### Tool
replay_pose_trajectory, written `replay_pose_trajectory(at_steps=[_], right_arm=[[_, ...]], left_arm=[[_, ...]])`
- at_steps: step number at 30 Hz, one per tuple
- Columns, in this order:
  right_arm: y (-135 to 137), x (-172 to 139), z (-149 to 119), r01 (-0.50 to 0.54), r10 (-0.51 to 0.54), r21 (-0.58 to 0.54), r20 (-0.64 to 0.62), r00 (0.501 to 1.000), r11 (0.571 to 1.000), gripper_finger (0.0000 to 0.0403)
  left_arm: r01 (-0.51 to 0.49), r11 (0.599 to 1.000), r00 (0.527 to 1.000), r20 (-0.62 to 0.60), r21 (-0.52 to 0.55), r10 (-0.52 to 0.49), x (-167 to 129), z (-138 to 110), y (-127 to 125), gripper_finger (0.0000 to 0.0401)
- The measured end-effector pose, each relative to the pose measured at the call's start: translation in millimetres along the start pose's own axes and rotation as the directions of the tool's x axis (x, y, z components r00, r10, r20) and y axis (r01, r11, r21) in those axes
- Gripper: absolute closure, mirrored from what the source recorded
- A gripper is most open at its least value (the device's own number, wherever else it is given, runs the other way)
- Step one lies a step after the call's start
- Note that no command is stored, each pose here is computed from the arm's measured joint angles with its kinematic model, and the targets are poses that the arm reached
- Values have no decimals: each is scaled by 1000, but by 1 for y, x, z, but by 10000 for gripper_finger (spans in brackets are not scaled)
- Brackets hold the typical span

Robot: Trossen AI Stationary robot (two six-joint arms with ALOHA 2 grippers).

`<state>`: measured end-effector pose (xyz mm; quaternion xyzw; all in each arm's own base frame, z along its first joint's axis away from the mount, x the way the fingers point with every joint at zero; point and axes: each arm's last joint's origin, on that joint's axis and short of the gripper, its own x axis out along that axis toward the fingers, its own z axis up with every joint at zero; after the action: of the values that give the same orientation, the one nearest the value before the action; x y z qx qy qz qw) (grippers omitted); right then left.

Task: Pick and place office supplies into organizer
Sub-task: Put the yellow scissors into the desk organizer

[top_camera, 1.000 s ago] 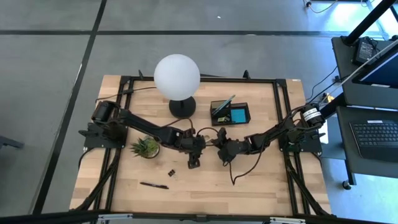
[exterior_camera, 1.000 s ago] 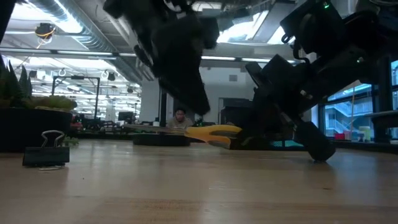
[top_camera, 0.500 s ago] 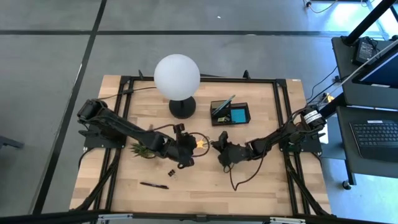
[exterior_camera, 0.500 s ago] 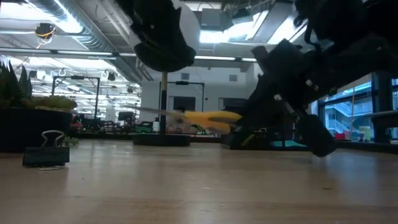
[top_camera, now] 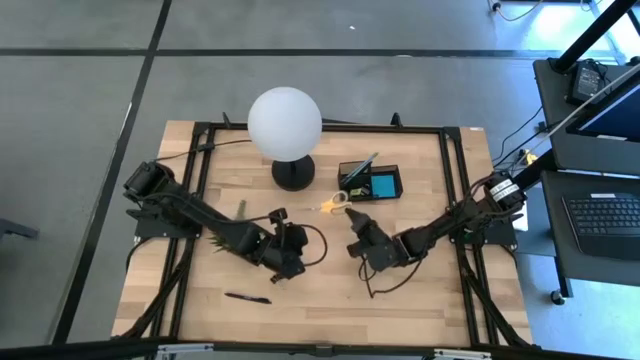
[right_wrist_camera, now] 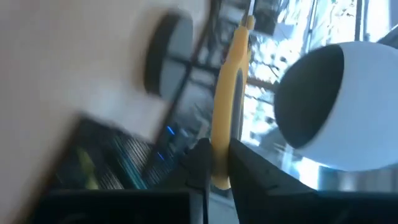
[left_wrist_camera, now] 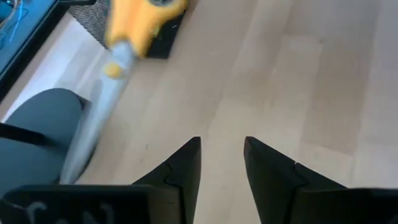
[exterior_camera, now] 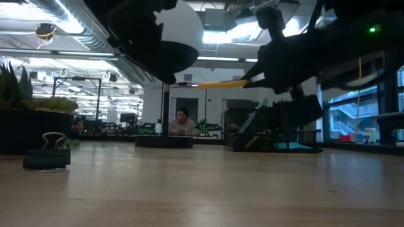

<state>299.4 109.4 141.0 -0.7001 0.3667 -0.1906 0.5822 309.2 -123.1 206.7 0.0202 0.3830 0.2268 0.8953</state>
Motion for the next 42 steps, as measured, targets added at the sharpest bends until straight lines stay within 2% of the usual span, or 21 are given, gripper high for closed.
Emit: replay_pose_trajectory(at_steps=[3, 8, 12, 18, 22, 31, 37, 42], right_arm=[[-3, 6, -4, 1, -11, -121, -81, 997, 993, 358], [-8, 17, -16, -44, 14, -231, -130, 991, 972, 357], [-22, 19, -32, -61, 23, -236, -161, 987, 970, 356], [-56, 0, -65, -56, 20, -234, -153, 988, 971, 355], [-68, -12, -93, -84, 41, -265, -164, 986, 961, 355], [-65, -31, -150, -209, 124, -396, -229, 965, 894, 354], [-64, -32, -157, -238, 153, -434, -222, 963, 869, 353], [-62, -26, -162, -288, 184, -500, -246, 952, 817, 353]], left_arm=[[17, 1000, 1000, 7, -6, -16, -4, -2, -5, 287], [37, 999, 999, 13, -30, -37, -9, -5, -10, 287], [51, 998, 999, 17, -25, -50, -13, -8, -14, 287], [56, 998, 998, 18, -20, -56, -15, -9, -16, 287], [56, 998, 998, 18, -20, -56, -15, -9, -16, 287], [53, 999, 998, 18, -4, -53, -14, -8, -15, 287], [31, 999, 999, 20, -20, -31, -9, -5, -10, 287], [15, 999, 1000, 17, -38, -15, -4, -2, -5, 287]])
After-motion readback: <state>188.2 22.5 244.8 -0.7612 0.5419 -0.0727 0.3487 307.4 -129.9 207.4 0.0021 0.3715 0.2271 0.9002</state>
